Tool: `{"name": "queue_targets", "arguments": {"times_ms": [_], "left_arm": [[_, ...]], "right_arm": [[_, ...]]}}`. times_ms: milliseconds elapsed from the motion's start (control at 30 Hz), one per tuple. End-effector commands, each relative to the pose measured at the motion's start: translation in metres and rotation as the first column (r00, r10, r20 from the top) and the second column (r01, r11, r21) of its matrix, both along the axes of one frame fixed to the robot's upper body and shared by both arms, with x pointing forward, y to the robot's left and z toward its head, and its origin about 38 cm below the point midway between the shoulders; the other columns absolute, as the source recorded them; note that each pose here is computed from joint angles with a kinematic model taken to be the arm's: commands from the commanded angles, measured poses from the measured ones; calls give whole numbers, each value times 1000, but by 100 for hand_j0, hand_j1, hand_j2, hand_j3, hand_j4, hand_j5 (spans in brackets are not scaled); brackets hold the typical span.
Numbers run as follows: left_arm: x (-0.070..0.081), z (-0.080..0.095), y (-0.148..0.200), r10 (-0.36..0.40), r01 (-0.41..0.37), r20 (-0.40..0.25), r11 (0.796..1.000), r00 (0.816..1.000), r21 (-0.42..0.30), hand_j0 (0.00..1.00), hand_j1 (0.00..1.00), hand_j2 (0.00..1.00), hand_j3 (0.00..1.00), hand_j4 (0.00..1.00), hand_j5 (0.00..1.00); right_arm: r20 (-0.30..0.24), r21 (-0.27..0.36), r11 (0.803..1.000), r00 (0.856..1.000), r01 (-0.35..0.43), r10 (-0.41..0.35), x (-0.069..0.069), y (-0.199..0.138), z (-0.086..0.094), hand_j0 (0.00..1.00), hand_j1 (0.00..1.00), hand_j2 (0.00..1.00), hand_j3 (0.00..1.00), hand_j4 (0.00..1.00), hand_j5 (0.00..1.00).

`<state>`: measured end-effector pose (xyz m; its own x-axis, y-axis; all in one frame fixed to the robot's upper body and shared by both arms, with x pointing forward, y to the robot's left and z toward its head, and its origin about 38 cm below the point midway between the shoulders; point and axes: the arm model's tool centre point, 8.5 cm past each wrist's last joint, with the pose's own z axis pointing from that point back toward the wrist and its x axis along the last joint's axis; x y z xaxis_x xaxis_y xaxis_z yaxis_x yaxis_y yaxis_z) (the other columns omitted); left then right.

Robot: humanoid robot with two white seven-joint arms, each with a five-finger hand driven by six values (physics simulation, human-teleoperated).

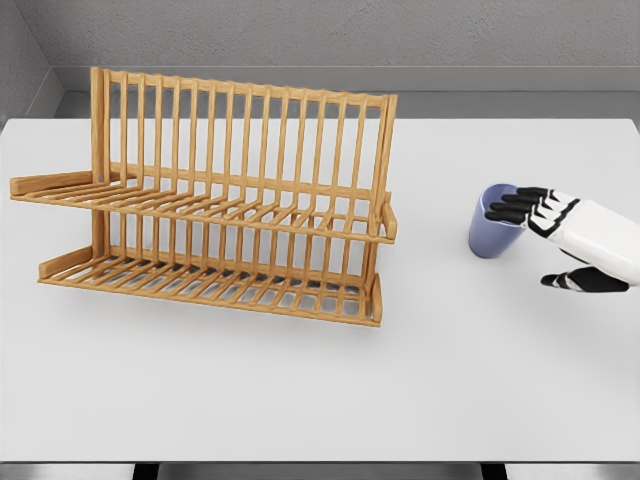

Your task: Right arm put cup on second shelf

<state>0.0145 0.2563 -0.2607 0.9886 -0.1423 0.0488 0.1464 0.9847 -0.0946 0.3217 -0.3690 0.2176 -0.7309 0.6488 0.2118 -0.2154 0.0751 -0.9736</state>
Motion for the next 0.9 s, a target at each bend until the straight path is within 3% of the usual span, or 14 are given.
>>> {"name": "queue_targets", "arguments": {"times_ms": [0, 133, 200, 267, 333, 400, 533, 600, 667, 733, 800, 867], "left_arm": [[0, 0, 0, 0, 0, 0, 1000, 1000, 0, 100, 100, 100, 100, 100, 100], [0, 0, 0, 0, 0, 0, 1000, 1000, 0, 100, 100, 100, 100, 100, 100], [0, 0, 0, 0, 0, 0, 1000, 1000, 0, 100, 100, 100, 100, 100, 100], [0, 0, 0, 0, 0, 0, 1000, 1000, 0, 100, 100, 100, 100, 100, 100], [0, 0, 0, 0, 0, 0, 1000, 1000, 0, 100, 100, 100, 100, 100, 100], [0, 0, 0, 0, 0, 0, 1000, 1000, 0, 100, 100, 100, 100, 100, 100], [0, 0, 0, 0, 0, 0, 1000, 1000, 0, 100, 100, 100, 100, 100, 100], [0, 0, 0, 0, 0, 0, 1000, 1000, 0, 100, 100, 100, 100, 100, 100], [0, 0, 0, 0, 0, 0, 1000, 1000, 0, 100, 100, 100, 100, 100, 100], [0, 0, 0, 0, 0, 0, 1000, 1000, 0, 100, 100, 100, 100, 100, 100], [1, 0, 0, 0, 0, 1, 1000, 1000, 0, 100, 100, 100, 100, 100, 100], [0, 0, 0, 0, 0, 0, 1000, 1000, 0, 100, 100, 100, 100, 100, 100]], "right_arm": [[-4, 5, 1000, 1000, 0, 0, 0, 0, 0, 100, 100, 100, 100, 100, 100], [30, 19, 1000, 1000, 4, -4, 6, -1, 11, 100, 100, 100, 100, 100, 100], [33, -3, 989, 988, 150, -150, 21, -12, 15, 100, 100, 100, 100, 100, 100], [52, -22, 987, 986, 158, -156, 26, -11, 24, 100, 100, 100, 100, 100, 100], [-16, -168, 977, 991, 131, -136, 35, -12, 33, 100, 100, 100, 100, 100, 100], [-82, -285, 953, 989, 97, -125, 39, -11, 39, 100, 100, 100, 100, 100, 100], [-100, -294, 951, 987, 94, -128, 39, -13, 33, 100, 100, 100, 100, 100, 100], [-77, -304, 948, 989, 96, -124, 44, -12, 45, 100, 100, 100, 100, 100, 100], [-107, -379, 923, 987, 74, -123, 47, -12, 55, 100, 100, 100, 100, 100, 100], [-78, -374, 924, 990, 77, -114, 55, -7, 67, 100, 100, 100, 100, 100, 100], [-120, -365, 928, 985, 75, -126, 74, 15, 54, 100, 100, 100, 100, 100, 100], [-166, -362, 929, 976, 70, -138, 81, 15, 36, 100, 100, 100, 100, 100, 100]]}}
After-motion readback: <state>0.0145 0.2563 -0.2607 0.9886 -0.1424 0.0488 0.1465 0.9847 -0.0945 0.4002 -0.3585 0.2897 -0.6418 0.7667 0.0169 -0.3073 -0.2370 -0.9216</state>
